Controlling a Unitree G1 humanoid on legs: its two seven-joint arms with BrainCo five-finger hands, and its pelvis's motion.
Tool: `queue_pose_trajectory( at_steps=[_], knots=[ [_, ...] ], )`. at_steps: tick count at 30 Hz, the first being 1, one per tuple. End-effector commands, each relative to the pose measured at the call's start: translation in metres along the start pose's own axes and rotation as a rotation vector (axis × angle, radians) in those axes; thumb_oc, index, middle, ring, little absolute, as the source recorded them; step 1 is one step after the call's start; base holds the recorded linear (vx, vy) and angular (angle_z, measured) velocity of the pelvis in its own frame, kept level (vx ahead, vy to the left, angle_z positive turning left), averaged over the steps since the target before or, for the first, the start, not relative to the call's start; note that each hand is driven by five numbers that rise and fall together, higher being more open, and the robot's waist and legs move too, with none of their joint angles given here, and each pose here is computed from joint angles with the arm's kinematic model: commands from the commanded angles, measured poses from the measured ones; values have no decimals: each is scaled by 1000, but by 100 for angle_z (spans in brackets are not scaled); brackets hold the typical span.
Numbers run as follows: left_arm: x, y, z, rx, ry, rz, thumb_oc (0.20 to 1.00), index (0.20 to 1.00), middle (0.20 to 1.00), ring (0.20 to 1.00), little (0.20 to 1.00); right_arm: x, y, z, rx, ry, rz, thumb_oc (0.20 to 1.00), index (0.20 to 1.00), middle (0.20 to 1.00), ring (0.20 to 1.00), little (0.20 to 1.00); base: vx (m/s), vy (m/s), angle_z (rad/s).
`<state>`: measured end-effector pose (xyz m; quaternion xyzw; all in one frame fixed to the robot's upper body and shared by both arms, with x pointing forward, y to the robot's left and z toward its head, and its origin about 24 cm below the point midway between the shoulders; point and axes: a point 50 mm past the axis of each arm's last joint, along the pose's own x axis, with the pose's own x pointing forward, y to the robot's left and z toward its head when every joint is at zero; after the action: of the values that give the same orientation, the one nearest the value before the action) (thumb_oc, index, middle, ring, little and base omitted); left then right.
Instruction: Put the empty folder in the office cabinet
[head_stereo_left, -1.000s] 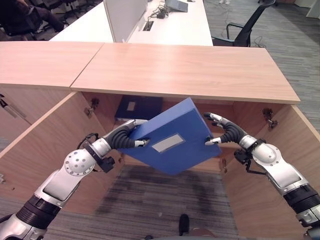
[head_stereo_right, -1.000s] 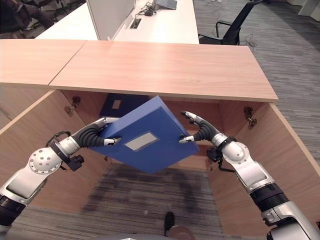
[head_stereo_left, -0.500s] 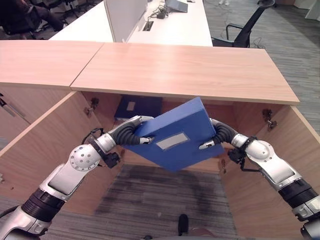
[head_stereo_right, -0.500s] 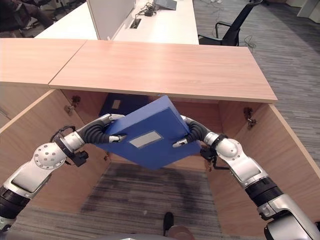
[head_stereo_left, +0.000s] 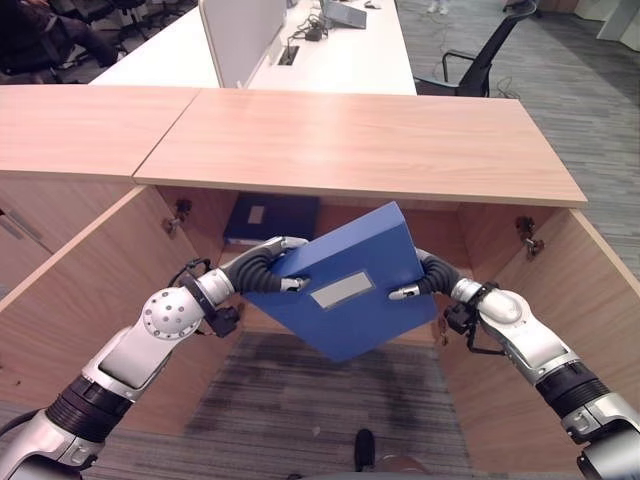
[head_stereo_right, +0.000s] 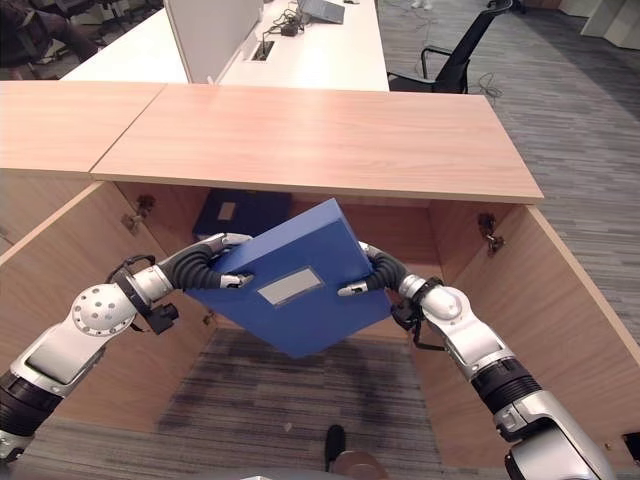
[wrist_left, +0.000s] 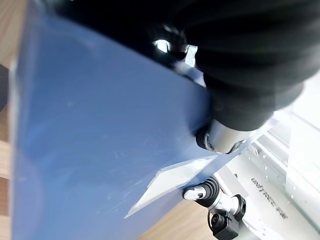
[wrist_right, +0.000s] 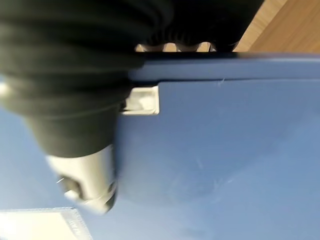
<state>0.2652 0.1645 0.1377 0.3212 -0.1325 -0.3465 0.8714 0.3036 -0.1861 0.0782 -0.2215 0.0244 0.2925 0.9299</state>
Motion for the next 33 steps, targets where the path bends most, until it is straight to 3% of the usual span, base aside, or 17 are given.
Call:
queue_pose_trajectory(
  at_steps=[1,14,16,18,20,21,26,33],
  knots=[
    [29,-6,87,-149,-560,-42,200,200,200,200,200,32,30,27,144,-170,56,200,200,200,200,200,0,0,0],
    [29,-16,64,-286,-491,49,200,200,200,200,200,31,83,1,724,-225,39,200,200,200,200,200,0,0,0],
    [27,-19,49,-338,-429,81,489,489,489,489,489,26,91,-13,816,-186,2,200,200,200,200,200,0,0,0],
    [25,-22,37,-372,-373,99,495,495,495,495,495,21,99,-28,887,-127,-11,200,200,200,200,200,0,0,0],
    [20,-30,21,-444,-302,117,642,642,642,642,642,13,105,-42,926,-69,-29,200,200,200,200,200,0,0,0],
    [19,-30,21,-445,-302,117,1000,1000,1000,1000,1000,13,105,-42,927,-68,-28,200,200,200,200,200,0,0,0],
    [-3,-68,-40,-818,-36,242,1000,1000,1000,1000,1000,-17,118,-89,1175,96,-220,200,200,200,200,200,0,-28,10],
    [-41,-105,-99,-997,312,453,1000,1000,1000,1000,1000,-47,110,-124,1313,184,-495,200,200,200,200,200,11,-35,4]
  ],
)
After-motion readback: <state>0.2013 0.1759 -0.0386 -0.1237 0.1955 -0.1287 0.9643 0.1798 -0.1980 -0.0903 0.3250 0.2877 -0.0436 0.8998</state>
